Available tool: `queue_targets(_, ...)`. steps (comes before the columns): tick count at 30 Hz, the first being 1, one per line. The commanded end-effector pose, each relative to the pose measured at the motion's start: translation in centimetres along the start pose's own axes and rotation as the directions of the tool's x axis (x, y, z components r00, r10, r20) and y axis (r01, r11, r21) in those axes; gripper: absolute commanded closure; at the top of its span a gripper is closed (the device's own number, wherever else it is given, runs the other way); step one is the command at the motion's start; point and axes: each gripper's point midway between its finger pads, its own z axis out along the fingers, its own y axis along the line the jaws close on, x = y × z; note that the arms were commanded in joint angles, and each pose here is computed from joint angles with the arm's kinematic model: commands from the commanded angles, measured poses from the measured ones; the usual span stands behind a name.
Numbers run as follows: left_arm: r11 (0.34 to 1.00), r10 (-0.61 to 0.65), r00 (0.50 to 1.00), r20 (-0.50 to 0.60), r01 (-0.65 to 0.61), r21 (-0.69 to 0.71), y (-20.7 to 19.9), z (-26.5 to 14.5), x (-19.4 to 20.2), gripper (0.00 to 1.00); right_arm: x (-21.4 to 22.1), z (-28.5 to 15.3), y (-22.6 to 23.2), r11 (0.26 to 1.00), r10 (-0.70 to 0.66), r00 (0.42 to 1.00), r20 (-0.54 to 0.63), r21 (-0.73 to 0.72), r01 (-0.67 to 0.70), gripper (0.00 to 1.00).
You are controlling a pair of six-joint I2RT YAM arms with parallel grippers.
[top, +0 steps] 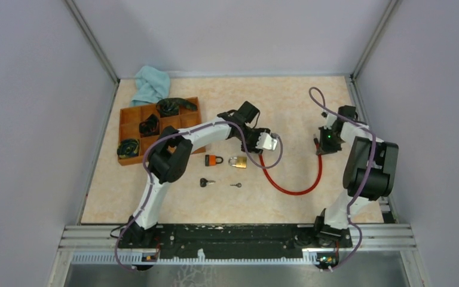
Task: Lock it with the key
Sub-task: Lock the lock.
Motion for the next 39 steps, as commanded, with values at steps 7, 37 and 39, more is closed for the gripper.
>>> queue_targets(7,0.917,-0.359,0.929,-0.089,0.333,-0.221,1.2,-1.3,5.6,0.3,-5.4,-0.3,4.4,0.982,0.143,0.978,0.153,-0.144,-0.121,1.0)
queue_targets(37,0.589,-0.787,0.617,0.003,0.752,-0.296,-2.0,-9.6,10.1,0.17,-9.6,-1.5,-2.3,0.906,0.423,0.832,0.359,-0.145,-0.398,1.0)
queue_targets(39,0.562,-0.802,0.597,0.025,0.768,-0.307,-2.1,-10.1,9.7,0.17,-9.5,-1.6,-2.4,0.906,0.422,0.83,0.364,-0.143,-0.398,1.0)
